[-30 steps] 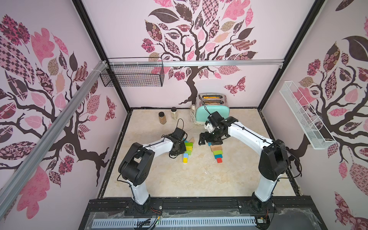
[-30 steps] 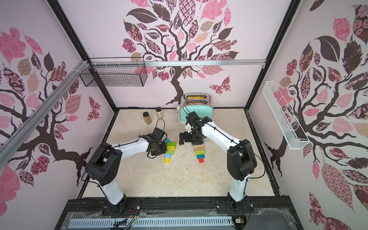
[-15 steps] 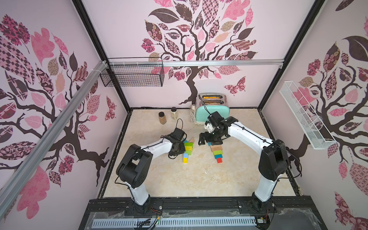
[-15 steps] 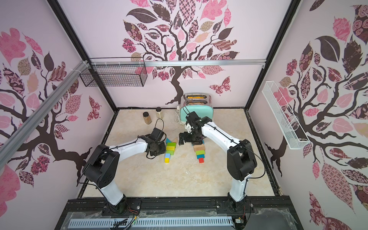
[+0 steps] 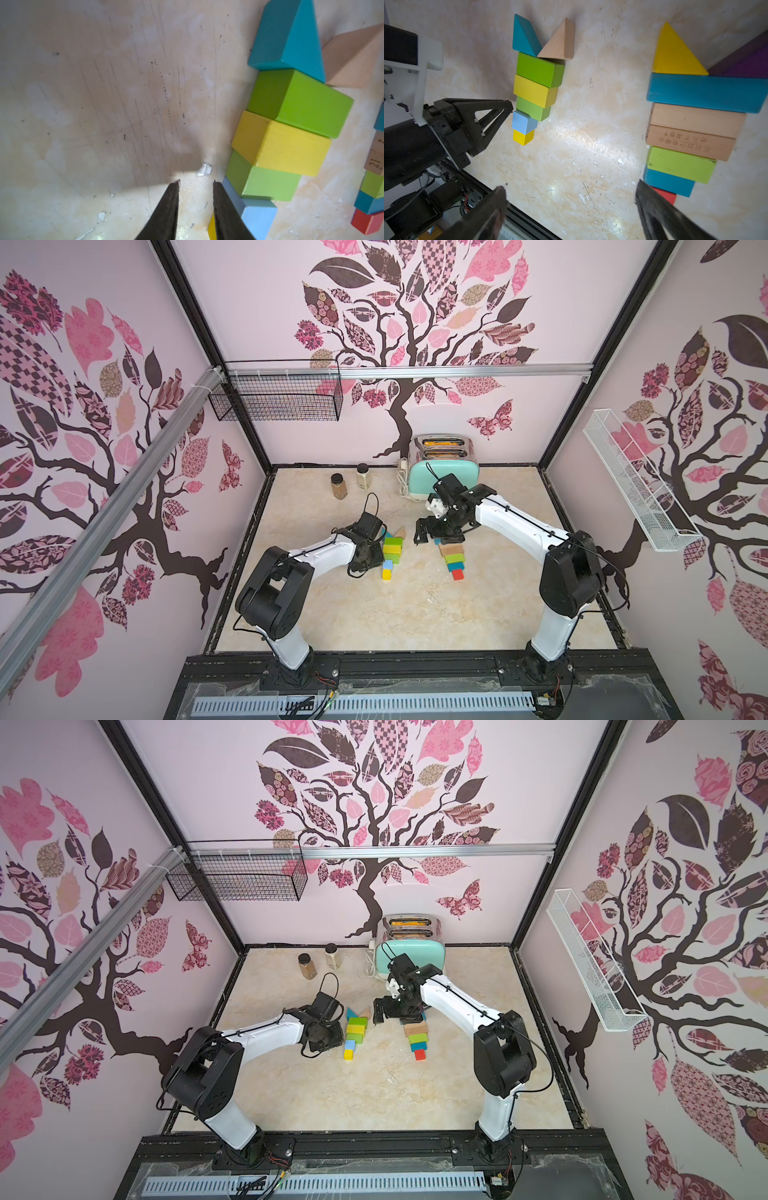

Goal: Assemble a carrot with building blocks
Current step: Adjust the building block at the center of the board.

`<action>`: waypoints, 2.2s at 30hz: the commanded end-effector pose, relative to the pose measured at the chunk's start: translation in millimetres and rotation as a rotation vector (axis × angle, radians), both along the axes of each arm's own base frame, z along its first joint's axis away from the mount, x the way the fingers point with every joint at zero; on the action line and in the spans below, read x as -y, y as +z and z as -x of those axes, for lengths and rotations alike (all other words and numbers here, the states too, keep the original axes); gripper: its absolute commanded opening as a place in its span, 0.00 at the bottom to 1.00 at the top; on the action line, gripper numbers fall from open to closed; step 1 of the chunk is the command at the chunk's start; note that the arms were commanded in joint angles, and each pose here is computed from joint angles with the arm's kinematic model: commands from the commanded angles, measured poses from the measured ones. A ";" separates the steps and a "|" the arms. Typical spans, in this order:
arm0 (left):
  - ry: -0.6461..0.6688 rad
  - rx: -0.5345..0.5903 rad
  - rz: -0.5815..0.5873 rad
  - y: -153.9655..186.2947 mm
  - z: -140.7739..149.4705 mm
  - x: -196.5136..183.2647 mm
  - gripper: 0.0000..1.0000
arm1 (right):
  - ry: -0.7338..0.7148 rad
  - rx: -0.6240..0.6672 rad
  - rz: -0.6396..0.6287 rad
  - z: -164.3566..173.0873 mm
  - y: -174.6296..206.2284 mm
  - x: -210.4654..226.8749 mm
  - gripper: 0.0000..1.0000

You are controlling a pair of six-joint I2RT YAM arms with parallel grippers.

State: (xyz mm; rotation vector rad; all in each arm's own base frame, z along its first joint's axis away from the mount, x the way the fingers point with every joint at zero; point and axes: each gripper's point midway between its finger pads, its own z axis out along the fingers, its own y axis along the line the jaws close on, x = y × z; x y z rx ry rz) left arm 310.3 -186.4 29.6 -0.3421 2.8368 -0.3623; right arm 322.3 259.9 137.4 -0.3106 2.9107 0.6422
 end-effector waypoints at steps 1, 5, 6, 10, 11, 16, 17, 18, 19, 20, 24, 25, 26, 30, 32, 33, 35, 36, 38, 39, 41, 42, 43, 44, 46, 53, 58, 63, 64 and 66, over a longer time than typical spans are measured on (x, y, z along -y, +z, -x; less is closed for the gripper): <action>-0.015 0.001 0.027 -2.0 -2.6 12.0 0.32 | 0.002 0.017 -0.014 0.8 6.1 -2.4 0.99; -0.031 -0.012 0.038 -4.2 2.1 18.6 0.31 | 0.003 0.017 -0.013 0.6 6.1 -2.6 0.99; -0.034 -0.014 0.036 -4.8 3.4 19.0 0.31 | 0.003 0.018 -0.014 0.4 6.7 -3.0 0.99; -0.035 -0.014 0.027 -5.8 3.7 17.9 0.31 | 0.004 0.015 -0.014 0.8 5.9 -2.9 0.99; -0.035 -0.014 0.022 -5.9 3.5 17.1 0.32 | 0.003 0.014 -0.014 0.8 5.2 -2.9 0.99; -0.034 -0.002 0.006 -2.1 -1.0 16.2 0.32 | 0.003 0.016 -0.012 0.9 5.6 -2.4 0.99; -0.029 0.000 0.001 -1.2 -1.2 14.8 0.32 | 0.004 0.016 -0.013 1.2 5.6 -2.9 0.99; -0.025 0.002 -0.006 -0.4 -0.9 13.1 0.32 | 0.006 0.016 -0.012 1.5 5.7 -2.9 0.99; -0.017 0.005 -0.016 1.0 -0.6 10.4 0.32 | 0.005 0.017 -0.013 1.2 6.1 -2.8 0.99; -0.014 0.008 -0.025 2.7 0.4 8.2 0.32 | 0.005 0.017 -0.013 1.3 5.9 -2.4 0.99; -0.006 0.001 -0.037 6.2 9.3 0.4 0.34 | 0.006 0.017 -0.015 1.4 6.7 -2.7 0.99; -0.007 0.000 -0.040 6.1 12.2 -1.1 0.34 | 0.007 0.015 -0.015 2.2 5.7 -2.9 0.99; -0.006 -0.004 -0.036 6.0 14.7 -2.2 0.34 | 0.007 0.014 -0.016 2.4 5.5 -2.9 0.99; -0.004 -0.019 -0.027 3.6 24.7 -5.0 0.34 | 0.008 0.014 -0.016 2.9 5.3 -2.8 0.99; -0.008 -0.027 -0.026 2.2 28.1 -6.0 0.34 | 0.009 0.012 -0.016 3.7 5.2 -3.0 0.99; -0.013 -0.031 -0.025 1.6 29.1 -5.8 0.34 | 0.008 0.012 -0.019 3.1 5.3 -3.3 0.99; -0.023 -0.043 -0.023 -0.8 31.6 -5.0 0.33 | 0.010 0.009 -0.019 3.8 4.8 -4.0 0.99; -0.026 -0.045 -0.020 -1.7 32.0 -4.2 0.33 | 0.012 0.014 -0.021 3.3 6.3 -5.2 0.99; -0.034 -0.053 -0.016 -4.3 32.9 -2.5 0.33 | 0.014 0.011 -0.021 3.9 5.5 -6.1 0.99; -0.038 -0.056 -0.013 -5.4 33.1 -1.1 0.33 | 0.016 0.009 -0.020 4.1 4.8 -6.7 0.99; -0.049 -0.059 -0.006 -6.0 33.5 2.4 0.32 | 0.017 0.009 -0.020 4.3 5.1 -7.1 0.99; -0.056 -0.060 -0.006 -6.3 33.8 4.1 0.32 | 0.017 0.011 -0.022 3.6 5.5 -7.3 0.99; -0.062 -0.061 -0.005 -6.4 33.7 5.3 0.32 | 0.019 0.009 -0.020 4.4 4.8 -7.3 0.99; -0.067 -0.061 -0.003 -6.3 33.1 7.0 0.31 | 0.019 0.010 -0.021 4.2 5.2 -7.7 0.99; -0.076 -0.066 0.004 -7.6 33.4 10.0 0.31 | 0.019 0.009 -0.021 4.2 4.6 -8.1 0.99; -0.088 -0.069 0.005 -8.6 32.5 13.3 0.30 | 0.019 0.006 -0.020 4.3 3.6 -7.9 0.99; -0.094 -0.073 0.009 -11.4 31.4 16.4 0.30 | 0.019 0.006 -0.020 3.9 3.0 -8.0 0.99; -0.100 -0.070 0.009 -10.3 30.6 18.4 0.30 | 0.020 0.005 -0.019 3.9 2.5 -8.1 0.99; -0.100 -0.070 0.010 -10.6 30.8 18.4 0.30 | 0.019 0.005 -0.019 3.9 2.4 -8.2 0.99; -0.099 -0.070 0.010 -10.9 30.3 18.4 0.30 | 0.019 0.004 -0.019 4.1 2.4 -8.3 0.99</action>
